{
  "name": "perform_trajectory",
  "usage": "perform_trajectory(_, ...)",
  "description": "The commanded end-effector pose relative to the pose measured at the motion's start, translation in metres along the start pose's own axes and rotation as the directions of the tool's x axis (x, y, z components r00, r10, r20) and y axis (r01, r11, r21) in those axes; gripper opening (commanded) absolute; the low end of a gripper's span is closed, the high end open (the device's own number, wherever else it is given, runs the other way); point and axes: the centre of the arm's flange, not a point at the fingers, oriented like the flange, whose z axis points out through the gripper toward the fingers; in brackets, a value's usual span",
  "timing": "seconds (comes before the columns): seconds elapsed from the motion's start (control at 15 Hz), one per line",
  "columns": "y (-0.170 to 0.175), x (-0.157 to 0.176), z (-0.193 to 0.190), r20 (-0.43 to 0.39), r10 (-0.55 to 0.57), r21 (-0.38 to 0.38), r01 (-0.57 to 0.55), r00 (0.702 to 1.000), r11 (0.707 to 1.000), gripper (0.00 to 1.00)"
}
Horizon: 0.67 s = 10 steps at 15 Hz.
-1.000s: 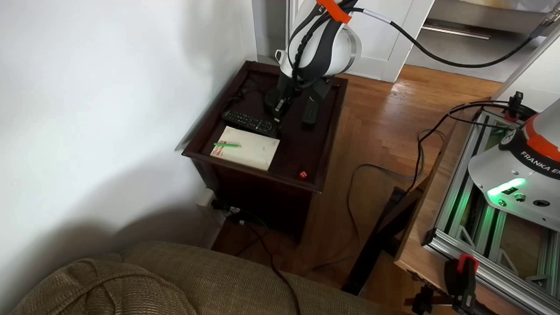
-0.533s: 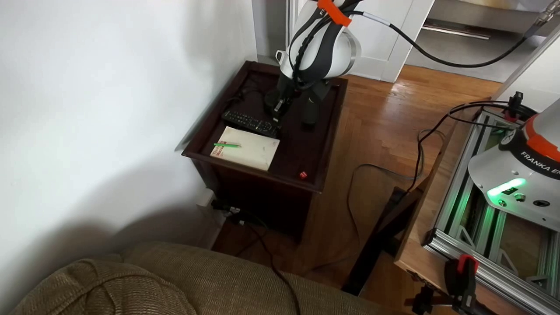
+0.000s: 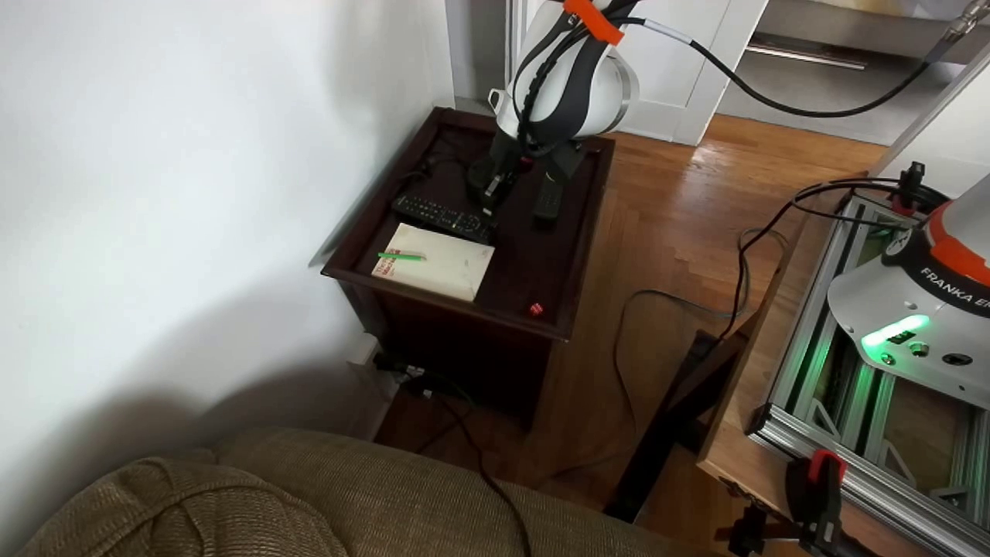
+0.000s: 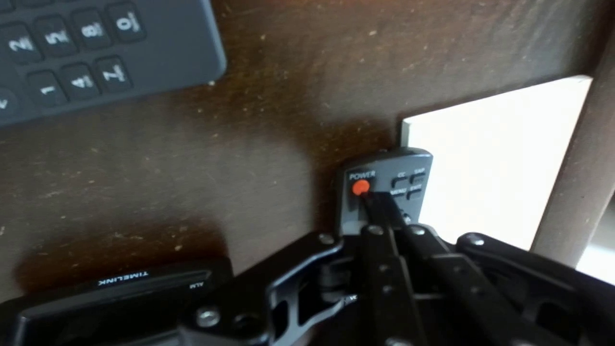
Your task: Press a button on the black remote control
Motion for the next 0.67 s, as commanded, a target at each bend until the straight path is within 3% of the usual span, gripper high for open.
perform_trajectory(0.0,0.0038,-0.0026,0.0061,0.005,0.021,0.015,-0.021,1.0,1.0,0.0)
perform_trajectory(0.6,0.0056,-0.0042,0.0058,-0.001,0.023,0.012,-0.023,1.0,1.0,0.0)
